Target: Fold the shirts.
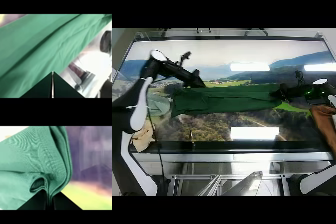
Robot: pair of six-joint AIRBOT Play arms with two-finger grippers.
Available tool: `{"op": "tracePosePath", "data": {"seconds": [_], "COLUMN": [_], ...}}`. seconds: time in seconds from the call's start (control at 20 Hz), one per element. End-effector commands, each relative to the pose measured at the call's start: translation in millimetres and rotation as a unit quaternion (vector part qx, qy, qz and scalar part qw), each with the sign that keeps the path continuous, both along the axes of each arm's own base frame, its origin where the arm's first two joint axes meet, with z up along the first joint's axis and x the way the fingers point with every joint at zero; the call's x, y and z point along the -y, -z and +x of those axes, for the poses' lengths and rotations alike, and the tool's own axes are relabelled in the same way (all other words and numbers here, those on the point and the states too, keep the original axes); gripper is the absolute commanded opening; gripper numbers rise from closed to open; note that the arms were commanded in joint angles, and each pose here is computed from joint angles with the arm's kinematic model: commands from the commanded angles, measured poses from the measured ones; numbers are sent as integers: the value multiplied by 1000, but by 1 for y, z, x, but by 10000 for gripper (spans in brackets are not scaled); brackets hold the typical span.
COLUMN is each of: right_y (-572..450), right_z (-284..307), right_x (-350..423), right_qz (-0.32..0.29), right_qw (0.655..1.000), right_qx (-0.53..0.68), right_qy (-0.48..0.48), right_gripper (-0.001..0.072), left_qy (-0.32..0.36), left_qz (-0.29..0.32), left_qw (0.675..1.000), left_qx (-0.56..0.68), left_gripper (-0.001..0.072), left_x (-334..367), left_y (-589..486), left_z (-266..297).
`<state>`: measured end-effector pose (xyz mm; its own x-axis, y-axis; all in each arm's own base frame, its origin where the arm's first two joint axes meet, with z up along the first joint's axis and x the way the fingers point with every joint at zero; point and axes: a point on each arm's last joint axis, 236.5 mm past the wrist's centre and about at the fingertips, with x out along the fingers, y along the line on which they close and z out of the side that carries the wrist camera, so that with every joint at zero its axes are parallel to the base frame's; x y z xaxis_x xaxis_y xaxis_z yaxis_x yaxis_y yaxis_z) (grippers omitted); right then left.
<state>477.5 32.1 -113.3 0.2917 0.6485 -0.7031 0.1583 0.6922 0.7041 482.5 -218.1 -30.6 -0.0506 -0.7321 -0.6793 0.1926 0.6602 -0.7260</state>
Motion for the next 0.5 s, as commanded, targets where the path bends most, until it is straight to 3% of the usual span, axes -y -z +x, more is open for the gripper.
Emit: {"op": "tracePosePath", "data": {"seconds": [0.0, 0.15, 0.45], "right_y": [-28, -79, -182], "right_z": [-8, -8, -16], "right_x": [-2, 12, 31], "right_qz": [42, 59, 55], "right_qw": [999, 997, 990], "right_qx": [-2, 31, 117], "right_qy": [-33, -47, -62], "right_gripper": [22, 22, 21], "left_qy": [14, 18, 2], "left_qz": [7, 7, -52], "left_qw": [1000, 1000, 998], "left_qx": [14, 11, 30], "left_gripper": [2, 2, 11], "left_x": [53, 88, 168], "left_y": [34, 56, 49], "left_z": [-1, -8, -16]}}
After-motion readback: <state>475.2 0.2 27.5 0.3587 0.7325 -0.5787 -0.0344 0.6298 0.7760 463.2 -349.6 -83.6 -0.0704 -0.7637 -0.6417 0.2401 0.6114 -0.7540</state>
